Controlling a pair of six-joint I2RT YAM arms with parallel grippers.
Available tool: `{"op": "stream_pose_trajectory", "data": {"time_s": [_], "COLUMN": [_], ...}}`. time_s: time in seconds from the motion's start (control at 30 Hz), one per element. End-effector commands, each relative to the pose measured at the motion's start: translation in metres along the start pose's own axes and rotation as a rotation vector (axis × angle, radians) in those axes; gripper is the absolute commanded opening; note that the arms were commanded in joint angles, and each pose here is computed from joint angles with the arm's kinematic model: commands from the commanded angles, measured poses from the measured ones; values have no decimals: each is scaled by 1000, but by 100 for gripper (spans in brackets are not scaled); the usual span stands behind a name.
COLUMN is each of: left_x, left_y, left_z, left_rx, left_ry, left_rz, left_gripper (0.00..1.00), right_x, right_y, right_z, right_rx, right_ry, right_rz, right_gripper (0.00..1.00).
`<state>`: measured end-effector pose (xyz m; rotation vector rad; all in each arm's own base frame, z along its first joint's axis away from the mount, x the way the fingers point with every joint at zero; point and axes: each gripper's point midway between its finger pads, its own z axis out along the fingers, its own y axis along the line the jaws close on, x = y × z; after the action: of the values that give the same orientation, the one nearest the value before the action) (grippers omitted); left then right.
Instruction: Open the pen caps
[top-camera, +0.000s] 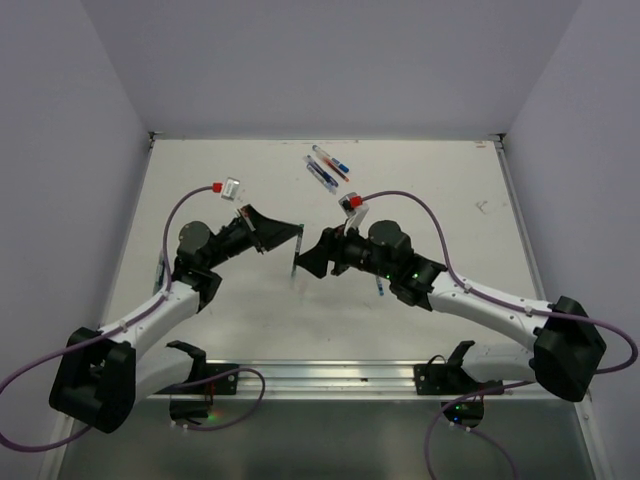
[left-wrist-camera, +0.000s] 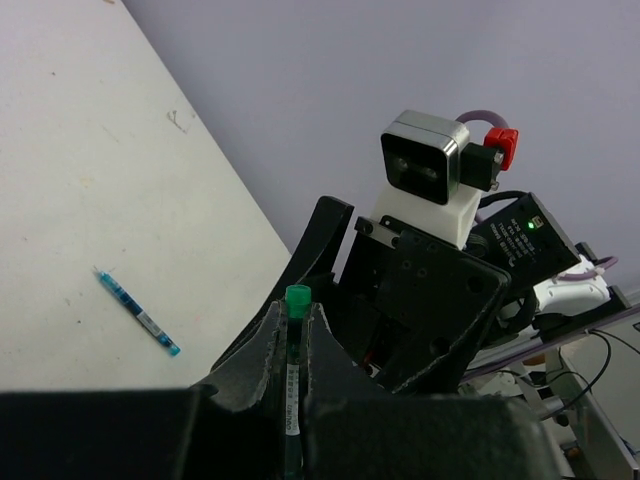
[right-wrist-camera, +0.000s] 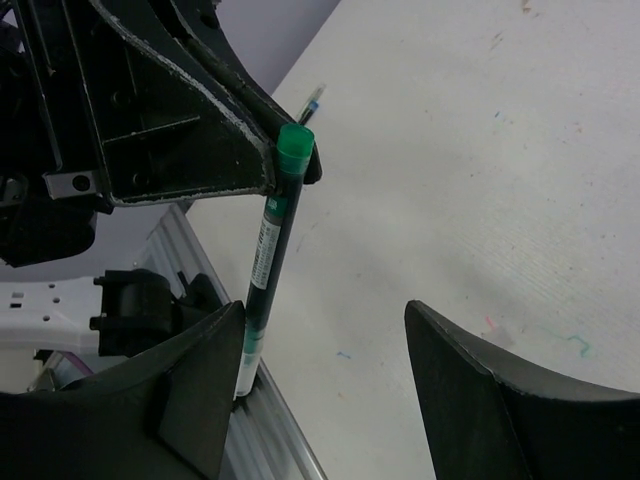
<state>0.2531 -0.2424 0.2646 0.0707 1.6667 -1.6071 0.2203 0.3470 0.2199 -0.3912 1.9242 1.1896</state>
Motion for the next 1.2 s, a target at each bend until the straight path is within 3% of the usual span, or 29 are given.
{"op": "stream_pose_trajectory", "data": {"time_s": [0.0,0.23,0.3,0.37,0.43,0.47,0.57,0.63,0.67,0.83,0.87,1.03,1.17], "left_x": [-3,0,1,1,2,0,-4,-7,-10,-3,2,33,61], "left_y": [-14,-18,-19,-20,-20,-21,-20,-18,-14,-12,-18,-46,-59], "left_z": [4,11,12,13,13,13,12,7,5,-15,-18,-39,-48], "left_rx": [50,57,60,65,67,66,31,-17,-44,-73,-37,178,319], "left_ry": [-21,-8,-6,-4,2,0,-10,-23,-37,-57,-47,-35,68], "left_rz": [20,23,25,32,45,62,131,169,230,329,344,385,372], "left_gripper": [0,0,0,0,5,21,53,60,70,86,100,100,100], "right_x": [-28,-25,-24,-20,-17,-16,-11,-10,-11,-10,-15,-25,-40], "right_y": [27,39,39,35,32,31,23,17,10,-14,-17,-15,17], "right_z": [6,13,13,14,14,14,9,2,0,-18,-23,-34,-39], "right_rx": [-93,-160,-155,-135,-127,-122,-79,-35,3,151,163,151,28], "right_ry": [-77,-67,-69,-57,-47,-45,-41,-35,-45,-45,-58,-57,-56], "right_rz": [5,44,44,49,55,57,73,79,83,72,73,80,55], "right_gripper": [67,56,34,0,0,0,0,0,0,0,0,0,0]}}
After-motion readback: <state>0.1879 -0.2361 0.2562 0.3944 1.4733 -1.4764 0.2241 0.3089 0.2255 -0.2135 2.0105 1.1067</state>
